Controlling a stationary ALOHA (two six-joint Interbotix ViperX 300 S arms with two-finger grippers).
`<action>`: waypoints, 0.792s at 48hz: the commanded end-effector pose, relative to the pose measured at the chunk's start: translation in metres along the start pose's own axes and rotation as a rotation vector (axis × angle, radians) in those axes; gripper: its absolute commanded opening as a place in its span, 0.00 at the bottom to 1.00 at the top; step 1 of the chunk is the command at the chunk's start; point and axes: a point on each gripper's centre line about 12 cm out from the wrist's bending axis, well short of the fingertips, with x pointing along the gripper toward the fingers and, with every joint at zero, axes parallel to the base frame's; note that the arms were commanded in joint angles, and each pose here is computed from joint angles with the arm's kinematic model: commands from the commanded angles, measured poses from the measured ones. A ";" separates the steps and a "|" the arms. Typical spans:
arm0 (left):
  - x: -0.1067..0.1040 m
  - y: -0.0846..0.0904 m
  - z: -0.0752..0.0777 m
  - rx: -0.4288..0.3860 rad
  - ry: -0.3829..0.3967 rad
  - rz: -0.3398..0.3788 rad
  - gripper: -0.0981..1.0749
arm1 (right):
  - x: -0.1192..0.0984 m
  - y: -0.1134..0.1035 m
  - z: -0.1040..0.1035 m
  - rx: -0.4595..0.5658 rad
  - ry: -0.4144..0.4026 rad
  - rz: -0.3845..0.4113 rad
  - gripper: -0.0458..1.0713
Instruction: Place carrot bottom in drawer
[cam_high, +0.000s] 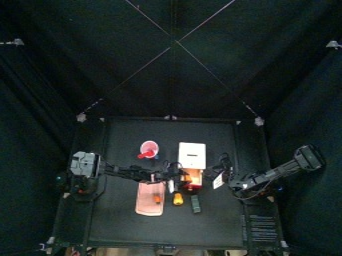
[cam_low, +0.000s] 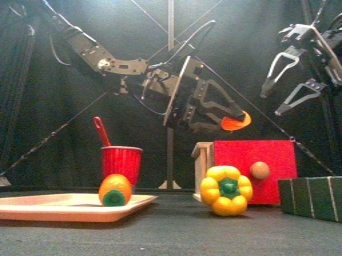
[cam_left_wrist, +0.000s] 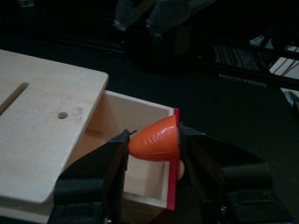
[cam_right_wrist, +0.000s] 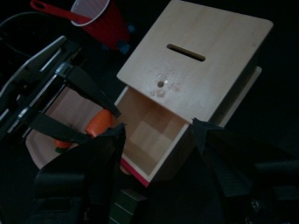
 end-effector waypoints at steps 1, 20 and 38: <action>-0.001 0.001 0.012 -0.005 -0.037 0.003 0.75 | -0.002 0.003 0.003 0.004 -0.007 0.011 0.88; -0.002 0.001 0.010 -0.006 -0.031 0.002 0.85 | -0.002 0.003 0.003 0.004 -0.007 0.011 0.88; -0.003 -0.001 0.012 -0.002 -0.035 -0.002 0.85 | -0.001 0.002 0.003 0.004 -0.008 0.007 0.88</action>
